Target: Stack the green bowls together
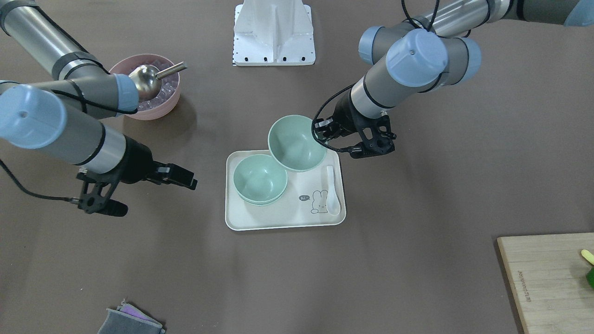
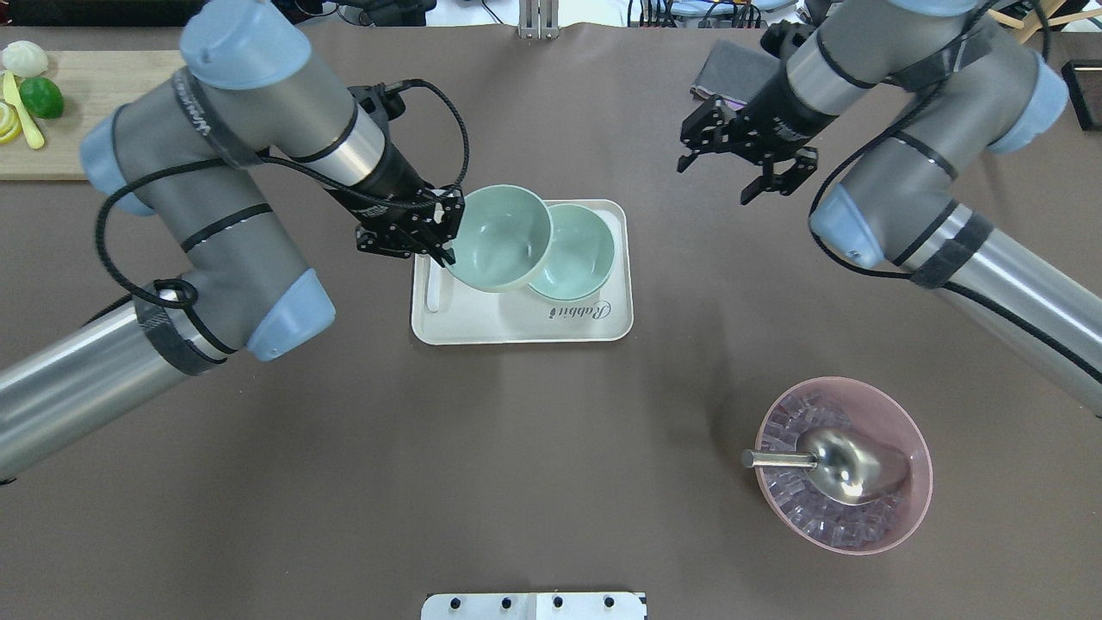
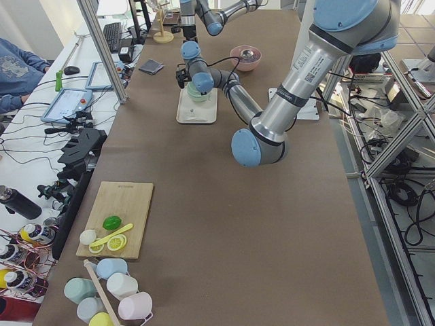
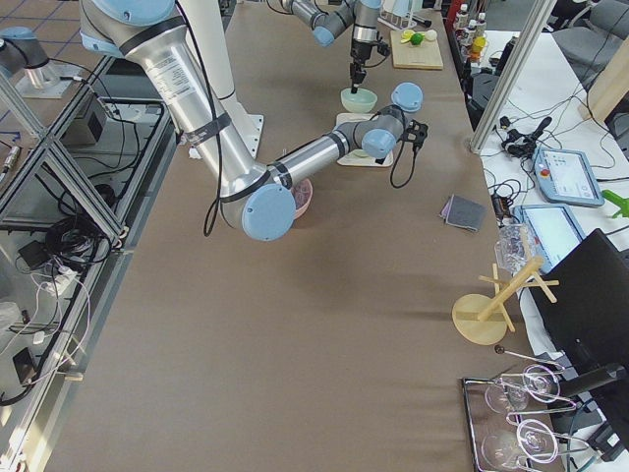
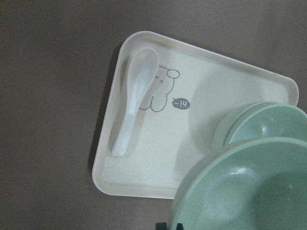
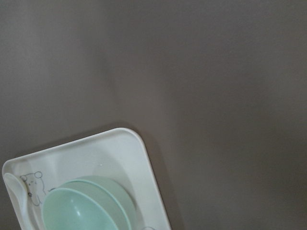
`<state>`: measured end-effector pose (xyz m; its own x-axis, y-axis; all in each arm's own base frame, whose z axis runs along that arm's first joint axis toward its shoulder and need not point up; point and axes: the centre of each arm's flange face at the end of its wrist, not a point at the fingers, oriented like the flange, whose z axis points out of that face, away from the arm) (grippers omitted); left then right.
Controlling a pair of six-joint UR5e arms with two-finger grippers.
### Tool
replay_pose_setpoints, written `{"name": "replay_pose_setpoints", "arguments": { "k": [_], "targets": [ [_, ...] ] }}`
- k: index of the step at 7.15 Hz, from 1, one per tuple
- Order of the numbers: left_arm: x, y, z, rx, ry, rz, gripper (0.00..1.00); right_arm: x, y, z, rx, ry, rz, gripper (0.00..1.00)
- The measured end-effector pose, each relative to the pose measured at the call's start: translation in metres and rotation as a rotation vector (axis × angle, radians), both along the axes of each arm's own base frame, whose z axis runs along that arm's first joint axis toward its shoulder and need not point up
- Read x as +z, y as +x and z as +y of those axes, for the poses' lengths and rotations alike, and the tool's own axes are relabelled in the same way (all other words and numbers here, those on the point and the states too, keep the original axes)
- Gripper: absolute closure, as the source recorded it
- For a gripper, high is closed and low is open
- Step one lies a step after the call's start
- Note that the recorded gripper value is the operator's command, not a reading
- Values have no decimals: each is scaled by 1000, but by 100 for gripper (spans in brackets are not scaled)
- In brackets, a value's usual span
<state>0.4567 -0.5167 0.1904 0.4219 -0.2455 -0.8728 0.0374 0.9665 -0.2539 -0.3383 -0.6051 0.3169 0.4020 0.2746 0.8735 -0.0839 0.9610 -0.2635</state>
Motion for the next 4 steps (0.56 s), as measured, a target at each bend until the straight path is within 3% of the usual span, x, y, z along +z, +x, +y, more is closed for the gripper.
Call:
{"name": "replay_pose_setpoints", "arguments": {
  "k": [4],
  "targets": [
    [-26,86,3,-28,84,-4,100,97,94,-11,-15,119,55,0]
  ]
}}
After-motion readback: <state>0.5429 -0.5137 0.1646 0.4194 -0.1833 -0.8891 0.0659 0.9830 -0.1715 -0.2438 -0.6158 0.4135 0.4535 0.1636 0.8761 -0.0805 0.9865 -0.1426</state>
